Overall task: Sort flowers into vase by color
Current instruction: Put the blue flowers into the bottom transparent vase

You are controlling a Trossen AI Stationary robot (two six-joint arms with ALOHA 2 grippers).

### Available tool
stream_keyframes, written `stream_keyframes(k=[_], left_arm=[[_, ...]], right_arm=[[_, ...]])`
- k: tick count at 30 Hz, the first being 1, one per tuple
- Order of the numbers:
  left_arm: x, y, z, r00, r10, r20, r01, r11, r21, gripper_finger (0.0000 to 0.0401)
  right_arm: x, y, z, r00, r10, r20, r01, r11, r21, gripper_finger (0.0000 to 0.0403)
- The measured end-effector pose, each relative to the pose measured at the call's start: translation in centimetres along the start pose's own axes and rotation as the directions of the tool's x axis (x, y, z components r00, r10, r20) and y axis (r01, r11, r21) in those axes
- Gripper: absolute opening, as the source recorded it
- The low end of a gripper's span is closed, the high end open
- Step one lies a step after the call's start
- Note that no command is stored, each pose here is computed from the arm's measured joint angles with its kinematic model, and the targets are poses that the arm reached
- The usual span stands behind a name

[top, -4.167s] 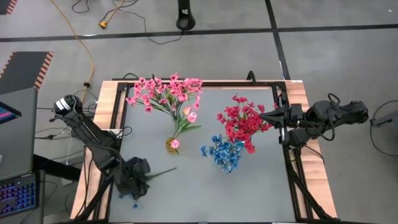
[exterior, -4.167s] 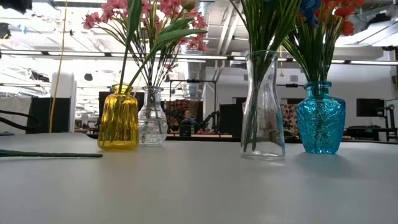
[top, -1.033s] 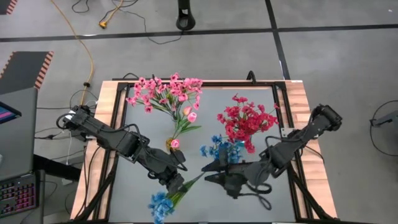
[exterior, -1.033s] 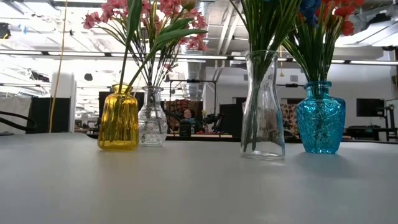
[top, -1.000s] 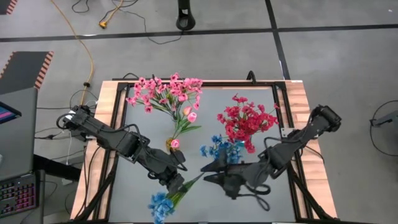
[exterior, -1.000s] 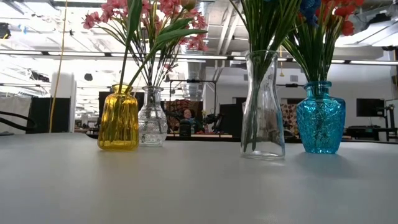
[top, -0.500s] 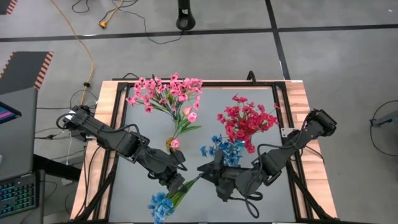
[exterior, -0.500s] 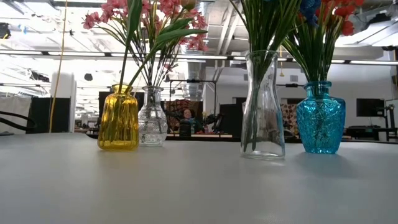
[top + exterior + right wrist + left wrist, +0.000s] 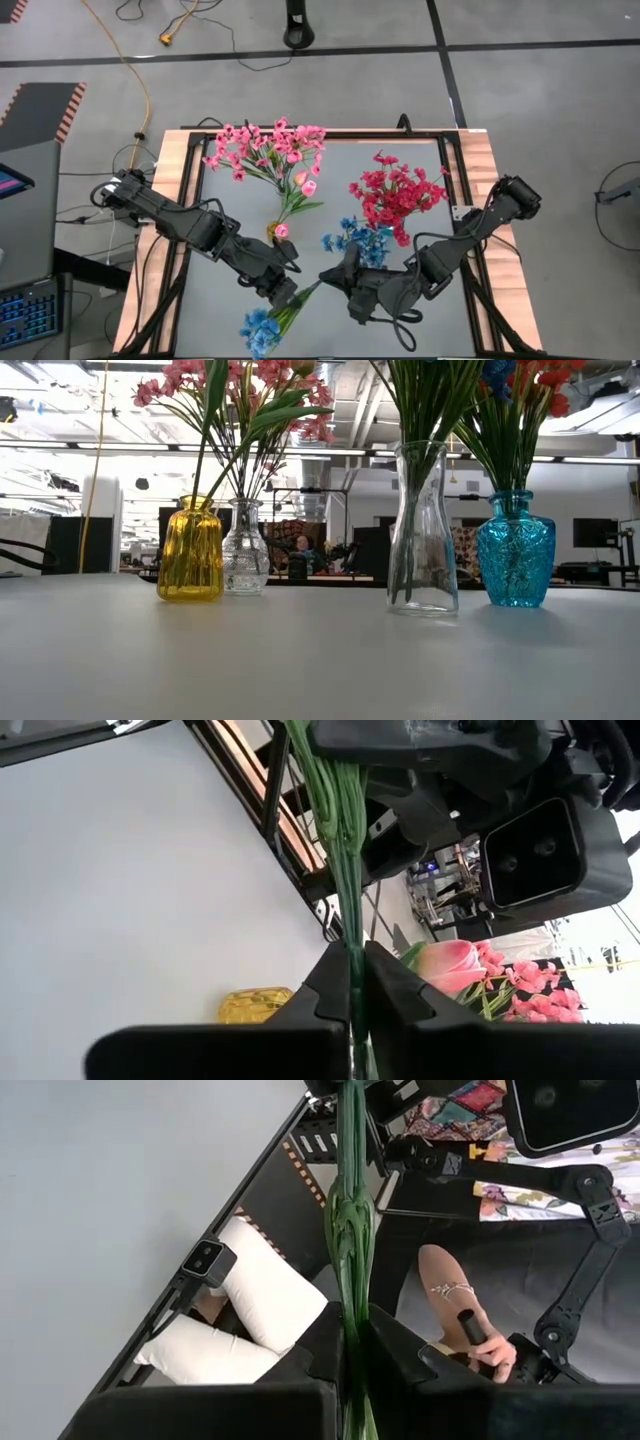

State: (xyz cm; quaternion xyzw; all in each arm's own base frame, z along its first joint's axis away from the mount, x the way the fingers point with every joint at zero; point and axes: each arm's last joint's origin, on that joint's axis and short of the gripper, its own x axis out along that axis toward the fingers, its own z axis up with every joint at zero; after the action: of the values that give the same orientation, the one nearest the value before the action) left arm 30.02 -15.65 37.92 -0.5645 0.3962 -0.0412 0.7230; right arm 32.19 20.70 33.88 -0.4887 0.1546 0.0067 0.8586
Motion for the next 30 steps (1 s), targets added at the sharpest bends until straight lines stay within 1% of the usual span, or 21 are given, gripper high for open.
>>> stream_keyframes(k=[3,8,11,17,19,21,23,27,30], left_arm=[[0.0,0.0,0.1,1.000,0.005,0.021,-0.005,1.000,0.013,0.0010],[0.0,0.0,0.0,0.999,0.010,0.038,-0.014,0.993,0.116,0.0018],[0.0,0.1,0.1,0.999,0.011,0.045,-0.018,0.988,0.155,0.0040],[0.0,0.1,0.2,0.996,0.017,0.085,-0.039,0.963,0.267,0.0109],[0.0,0.1,0.4,0.995,0.016,0.098,-0.049,0.940,0.338,0.0131],[0.0,0.1,0.6,0.995,0.010,0.100,-0.053,0.897,0.439,0.0150],[-0.1,-0.1,0.7,0.996,-0.008,0.087,-0.039,0.854,0.518,0.0162],[-0.5,-0.6,0.7,0.994,-0.056,0.099,-0.017,0.787,0.616,0.0169],[-1.2,-1.0,0.6,0.992,-0.085,0.098,-0.003,0.739,0.674,0.0169]], right_arm=[[0.0,0.0,0.0,1.000,-0.001,-0.001,0.001,1.000,-0.004,0.0038],[-0.1,0.1,0.1,1.000,-0.001,0.002,0.001,1.000,-0.023,0.0046],[-0.2,0.2,0.2,1.000,0.000,0.006,0.001,1.000,-0.023,0.0046],[-0.6,0.2,0.4,1.000,0.002,0.016,-0.002,1.000,-0.016,0.0044],[-0.9,0.0,0.5,1.000,0.001,0.023,-0.001,1.000,-0.012,0.0044],[-1.3,-0.1,0.6,0.999,0.000,0.032,0.000,1.000,-0.009,0.0044],[-1.7,-0.3,0.7,0.999,-0.001,0.041,0.001,1.000,-0.004,0.0044],[-2.5,-0.6,0.9,0.998,0.001,0.058,-0.001,1.000,0.002,0.0044],[-3.2,-1.0,1.0,0.997,0.000,0.072,-0.003,0.999,0.047,0.0044]])
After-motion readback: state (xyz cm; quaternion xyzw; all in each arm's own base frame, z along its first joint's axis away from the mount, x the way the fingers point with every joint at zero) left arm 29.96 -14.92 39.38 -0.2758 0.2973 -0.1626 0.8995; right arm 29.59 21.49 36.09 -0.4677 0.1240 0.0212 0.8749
